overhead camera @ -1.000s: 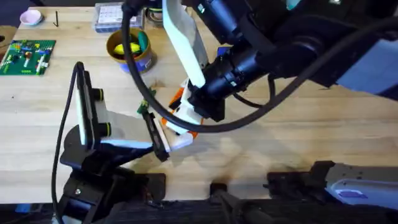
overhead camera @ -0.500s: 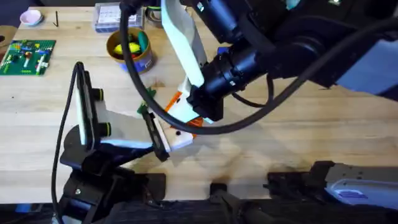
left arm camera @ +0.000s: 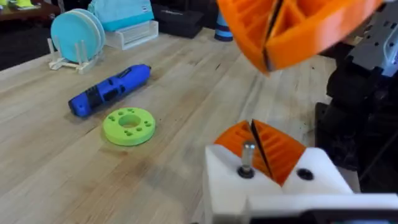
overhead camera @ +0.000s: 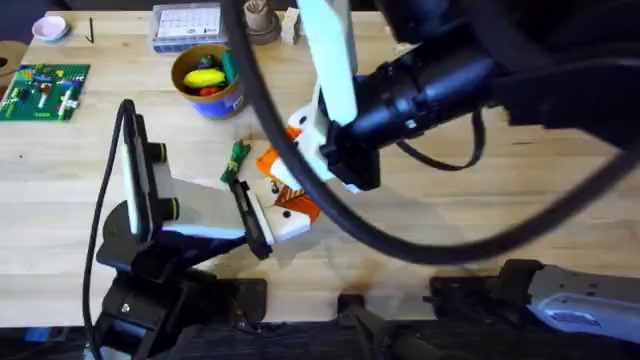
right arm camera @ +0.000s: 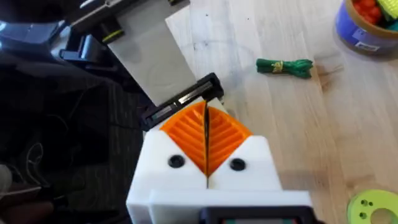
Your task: Pick up the gripper from the table and insert it into the empty holder that is missing its gripper. Then pick up a screw, insert it into the mounting hole, and use the screwdriver to tighten it. Finally, clean up the table by picking up the vegetable and placing it into the bucket.
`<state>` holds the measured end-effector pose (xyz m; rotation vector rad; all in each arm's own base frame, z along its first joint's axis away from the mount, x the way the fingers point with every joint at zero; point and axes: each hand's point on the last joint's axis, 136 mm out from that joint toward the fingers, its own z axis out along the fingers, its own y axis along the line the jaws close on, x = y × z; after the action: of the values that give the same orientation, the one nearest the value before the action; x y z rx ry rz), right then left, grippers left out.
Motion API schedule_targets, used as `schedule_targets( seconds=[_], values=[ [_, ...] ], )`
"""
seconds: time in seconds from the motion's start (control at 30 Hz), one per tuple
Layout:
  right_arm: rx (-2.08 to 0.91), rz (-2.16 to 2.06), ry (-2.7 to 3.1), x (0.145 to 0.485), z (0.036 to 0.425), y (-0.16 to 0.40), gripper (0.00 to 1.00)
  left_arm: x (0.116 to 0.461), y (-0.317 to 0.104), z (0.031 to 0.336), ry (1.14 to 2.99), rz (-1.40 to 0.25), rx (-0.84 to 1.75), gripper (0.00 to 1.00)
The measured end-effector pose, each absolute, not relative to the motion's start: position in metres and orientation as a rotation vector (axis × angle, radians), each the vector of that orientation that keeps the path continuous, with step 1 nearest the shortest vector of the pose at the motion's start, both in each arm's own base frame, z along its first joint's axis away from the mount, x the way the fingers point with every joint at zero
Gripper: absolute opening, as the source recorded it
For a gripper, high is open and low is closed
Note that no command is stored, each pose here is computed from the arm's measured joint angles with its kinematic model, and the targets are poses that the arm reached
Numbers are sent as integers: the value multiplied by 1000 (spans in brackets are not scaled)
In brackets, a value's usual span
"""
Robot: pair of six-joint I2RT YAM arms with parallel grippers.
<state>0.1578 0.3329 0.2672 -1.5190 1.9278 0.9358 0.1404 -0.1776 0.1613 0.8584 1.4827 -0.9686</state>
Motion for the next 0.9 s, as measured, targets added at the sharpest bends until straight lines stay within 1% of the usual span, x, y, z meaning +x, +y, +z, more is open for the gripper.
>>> schedule_targets(
  seconds=[0.07,0.23,0.43,0.47,0.5,0.53,0.57,0.67,0.7,0.73,0.77,0.87,0.9],
  values=[
    [-1513,936,1910,157,273,332,6,140,-178,161,1483,-969,858,10],
    [-1506,920,1918,160,272,331,6,140,-178,161,1483,-969,858,10],
    [-1428,853,1971,182,269,321,6,140,-178,161,1483,-969,858,10],
    [-1402,846,1989,187,269,318,52,140,-178,161,1483,-969,858,10],
    [-1378,837,2006,193,268,314,148,140,-178,161,1483,-969,858,10],
    [-1360,828,2018,198,268,310,298,140,-178,161,1483,-969,858,10],
    [-1343,819,2028,202,268,307,427,140,-178,161,1483,-969,858,10],
    [-1289,792,2076,215,264,295,882,141,-177,161,1483,-967,857,10],
    [-1274,782,2093,219,263,290,951,141,-177,161,1483,-966,856,10],
    [-1260,774,2110,221,261,286,967,141,-177,161,1484,-964,855,10],
    [-1248,766,2125,224,260,282,974,142,-177,162,1481,-958,856,72],
    [-1201,744,2176,232,255,269,981,143,-176,162,1484,-950,847,526],
    [-1183,736,2193,236,254,264,981,143,-176,162,1486,-952,845,637]
  ],
)
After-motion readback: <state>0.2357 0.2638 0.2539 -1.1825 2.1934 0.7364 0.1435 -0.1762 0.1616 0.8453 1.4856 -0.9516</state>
